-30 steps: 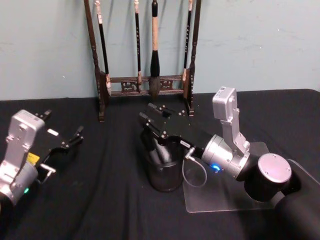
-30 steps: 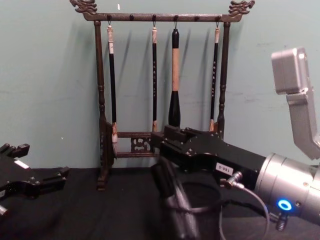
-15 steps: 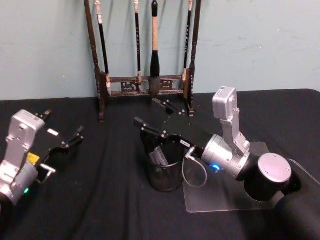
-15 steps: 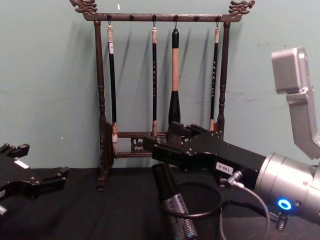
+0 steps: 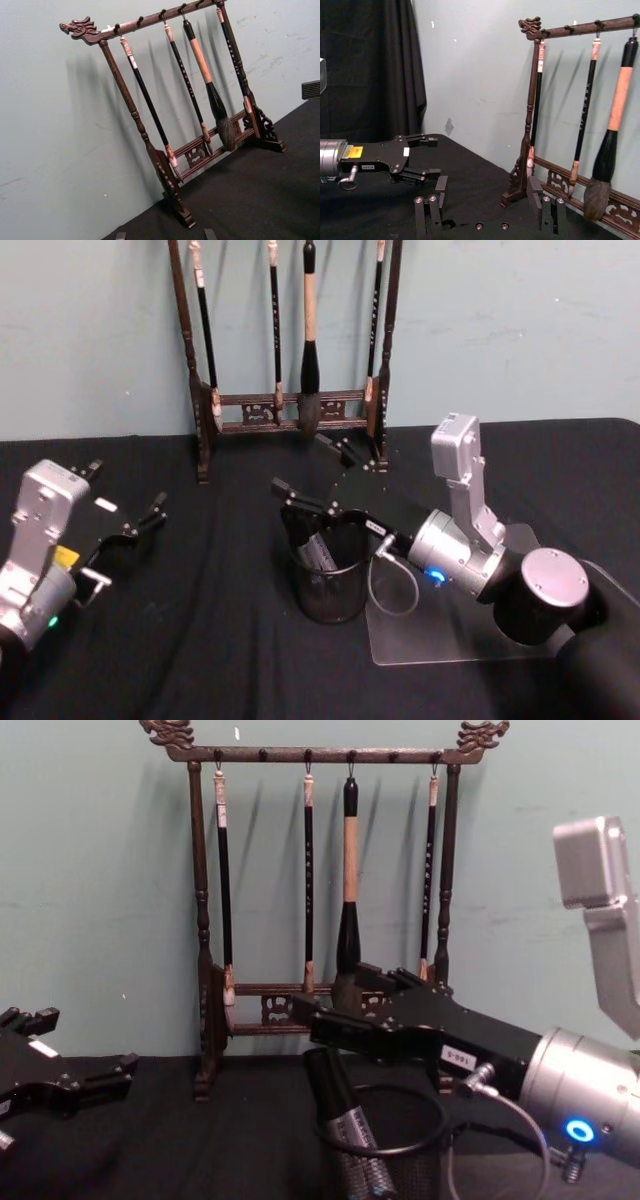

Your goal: Pick up the water-based marker from the table and place it into the pen holder.

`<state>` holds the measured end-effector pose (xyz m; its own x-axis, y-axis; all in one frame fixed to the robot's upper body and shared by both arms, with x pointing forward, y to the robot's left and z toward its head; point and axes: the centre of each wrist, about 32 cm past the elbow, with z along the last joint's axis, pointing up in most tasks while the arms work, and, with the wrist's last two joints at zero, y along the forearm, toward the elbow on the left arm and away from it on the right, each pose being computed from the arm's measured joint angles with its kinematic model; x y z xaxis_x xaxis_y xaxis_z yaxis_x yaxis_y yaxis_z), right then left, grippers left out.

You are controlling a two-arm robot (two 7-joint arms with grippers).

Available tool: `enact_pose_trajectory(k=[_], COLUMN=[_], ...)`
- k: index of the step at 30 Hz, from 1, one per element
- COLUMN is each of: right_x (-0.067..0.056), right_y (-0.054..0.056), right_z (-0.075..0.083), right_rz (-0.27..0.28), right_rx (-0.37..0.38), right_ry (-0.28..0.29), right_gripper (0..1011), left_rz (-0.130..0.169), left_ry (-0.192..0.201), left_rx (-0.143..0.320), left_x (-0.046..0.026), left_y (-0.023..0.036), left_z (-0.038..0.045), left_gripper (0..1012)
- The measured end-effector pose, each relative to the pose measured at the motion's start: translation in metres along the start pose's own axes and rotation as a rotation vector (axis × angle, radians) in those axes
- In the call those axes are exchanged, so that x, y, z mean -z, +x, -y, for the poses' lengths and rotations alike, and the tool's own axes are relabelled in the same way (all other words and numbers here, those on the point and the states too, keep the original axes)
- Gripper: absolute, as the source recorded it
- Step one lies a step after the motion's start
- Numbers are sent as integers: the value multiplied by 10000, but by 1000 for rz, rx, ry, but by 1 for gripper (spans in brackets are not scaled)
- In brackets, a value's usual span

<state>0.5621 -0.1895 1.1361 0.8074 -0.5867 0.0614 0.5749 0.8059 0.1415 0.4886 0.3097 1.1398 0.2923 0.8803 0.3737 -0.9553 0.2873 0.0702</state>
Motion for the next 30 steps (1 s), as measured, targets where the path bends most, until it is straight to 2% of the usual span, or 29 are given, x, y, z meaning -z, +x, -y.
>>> enact_pose_trajectory(k=[12,20,30], right_x=[-24,-62,-77], right_y=[-16,-49,2], right_z=[158,306,498], right_rz=[-14,-12,-4], right_rx=[43,101,188], right_ry=[3,5,-1], right_gripper=[1002,1002,1002], left_rz=[0,0,0], left_ry=[0,0,0], left_rx=[0,0,0], left_x=[0,0,0], left_y=[0,0,0], left_z=[0,0,0], left_gripper=[1009,1009,1009])
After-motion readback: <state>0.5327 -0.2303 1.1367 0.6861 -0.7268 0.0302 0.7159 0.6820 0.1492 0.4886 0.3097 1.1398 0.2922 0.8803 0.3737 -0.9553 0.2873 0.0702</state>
